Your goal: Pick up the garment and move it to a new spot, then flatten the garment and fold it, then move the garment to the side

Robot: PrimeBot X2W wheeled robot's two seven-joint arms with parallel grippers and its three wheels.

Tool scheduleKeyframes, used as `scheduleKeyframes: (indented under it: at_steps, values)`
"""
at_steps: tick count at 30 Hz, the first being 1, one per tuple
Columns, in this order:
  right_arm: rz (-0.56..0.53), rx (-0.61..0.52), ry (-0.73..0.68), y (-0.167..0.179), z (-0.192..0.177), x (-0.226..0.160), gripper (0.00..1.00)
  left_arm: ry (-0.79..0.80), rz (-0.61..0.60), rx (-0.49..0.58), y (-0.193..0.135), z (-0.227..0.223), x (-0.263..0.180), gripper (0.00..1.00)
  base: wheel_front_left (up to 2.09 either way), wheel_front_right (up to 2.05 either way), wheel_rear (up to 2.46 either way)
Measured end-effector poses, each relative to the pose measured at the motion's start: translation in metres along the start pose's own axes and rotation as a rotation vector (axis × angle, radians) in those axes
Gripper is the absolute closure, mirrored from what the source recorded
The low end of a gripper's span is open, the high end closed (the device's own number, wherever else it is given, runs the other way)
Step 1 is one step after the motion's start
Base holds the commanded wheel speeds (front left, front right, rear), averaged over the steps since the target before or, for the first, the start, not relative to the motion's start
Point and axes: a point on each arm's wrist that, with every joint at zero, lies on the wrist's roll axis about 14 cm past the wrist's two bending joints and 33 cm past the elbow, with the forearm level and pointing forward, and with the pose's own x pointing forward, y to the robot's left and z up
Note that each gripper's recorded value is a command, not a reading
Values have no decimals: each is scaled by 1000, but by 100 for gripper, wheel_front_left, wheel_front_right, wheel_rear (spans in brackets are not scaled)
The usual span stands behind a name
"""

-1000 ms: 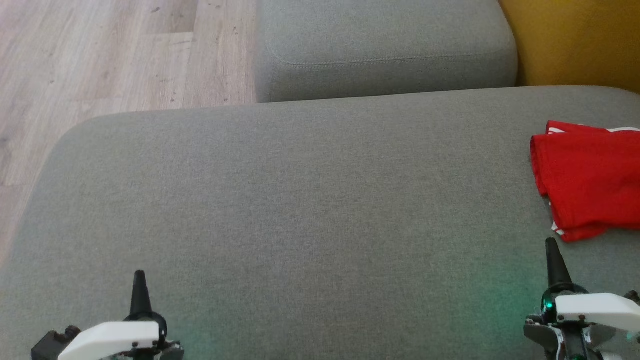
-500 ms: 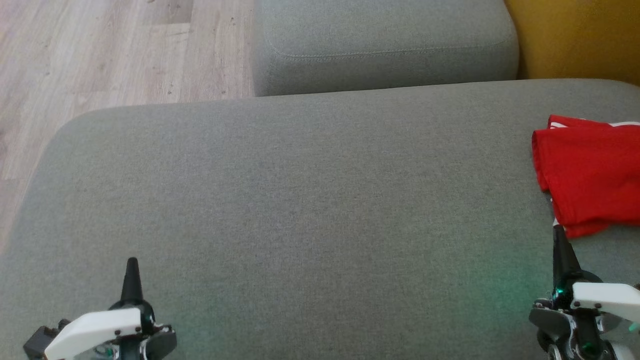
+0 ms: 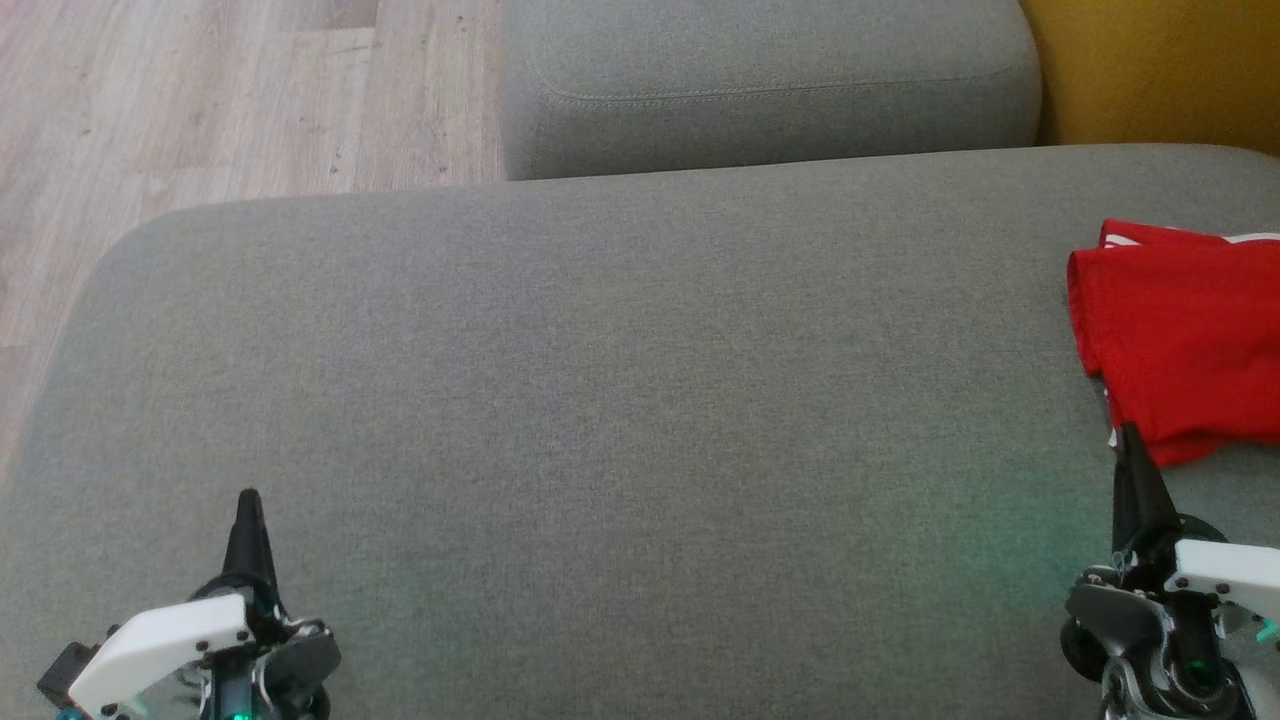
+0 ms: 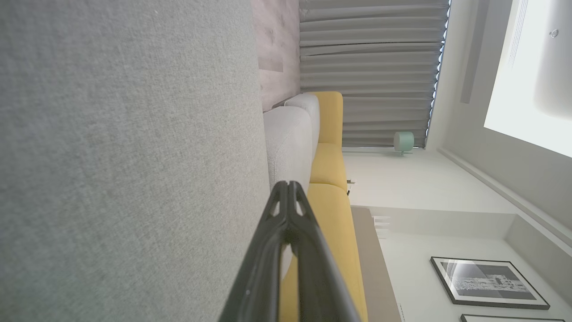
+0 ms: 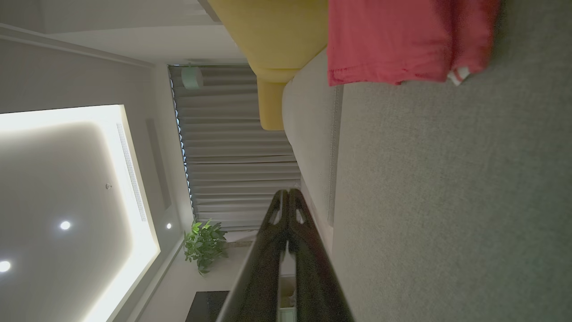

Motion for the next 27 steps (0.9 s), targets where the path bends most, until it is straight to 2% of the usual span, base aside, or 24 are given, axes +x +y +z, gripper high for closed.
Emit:
scheduleKeyframes:
  at_steps: [27]
  values:
    - [1,2,-2,0,1,0,100,-7,-3,-7,-1,3,0,100,0,0,0]
